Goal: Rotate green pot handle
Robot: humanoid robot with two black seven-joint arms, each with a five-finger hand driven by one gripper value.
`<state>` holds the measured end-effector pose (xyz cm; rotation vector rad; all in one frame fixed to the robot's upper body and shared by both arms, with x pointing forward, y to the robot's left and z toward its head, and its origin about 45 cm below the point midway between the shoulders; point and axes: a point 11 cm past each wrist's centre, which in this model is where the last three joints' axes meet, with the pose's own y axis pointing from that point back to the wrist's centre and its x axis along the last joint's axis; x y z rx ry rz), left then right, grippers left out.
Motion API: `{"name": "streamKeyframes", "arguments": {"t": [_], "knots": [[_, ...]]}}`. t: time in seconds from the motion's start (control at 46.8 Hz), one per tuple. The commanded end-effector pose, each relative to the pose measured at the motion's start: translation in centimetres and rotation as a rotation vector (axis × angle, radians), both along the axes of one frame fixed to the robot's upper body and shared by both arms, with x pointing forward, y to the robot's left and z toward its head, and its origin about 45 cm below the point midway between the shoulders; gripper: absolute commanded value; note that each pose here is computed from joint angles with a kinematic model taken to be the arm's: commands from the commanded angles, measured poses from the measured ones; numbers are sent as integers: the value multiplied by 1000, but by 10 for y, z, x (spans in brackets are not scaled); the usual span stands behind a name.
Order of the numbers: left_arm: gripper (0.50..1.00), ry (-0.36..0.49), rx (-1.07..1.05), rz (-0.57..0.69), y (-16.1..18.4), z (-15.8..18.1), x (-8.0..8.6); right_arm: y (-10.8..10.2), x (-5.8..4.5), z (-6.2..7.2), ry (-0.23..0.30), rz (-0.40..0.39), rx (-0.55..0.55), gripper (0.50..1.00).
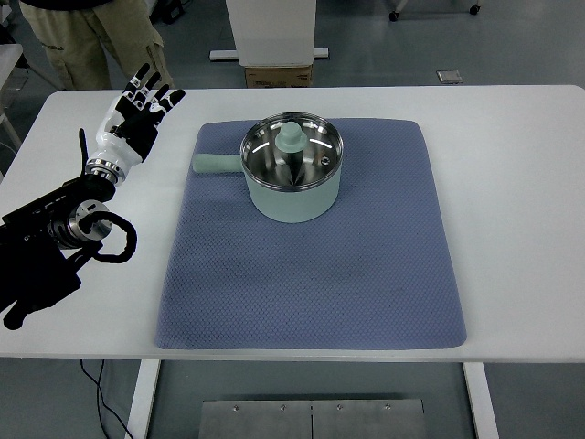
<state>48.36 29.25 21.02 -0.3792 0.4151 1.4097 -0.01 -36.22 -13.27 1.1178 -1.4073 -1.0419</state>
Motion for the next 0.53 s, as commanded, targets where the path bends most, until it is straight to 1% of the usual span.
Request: {"name": "streamKeyframes", "arguments": {"t": [0.0, 0.085, 0.513], "knots": [[1000, 2, -4, 8, 1, -2, 0, 0, 1, 0, -1, 0, 0, 1000], [1000, 6, -16, 2, -7, -4, 0, 0, 1, 0, -2, -1, 0, 1000], [1000, 6, -30, 8, -11, -6, 1, 0, 1, 0, -4, -6, 0, 1000]]}}
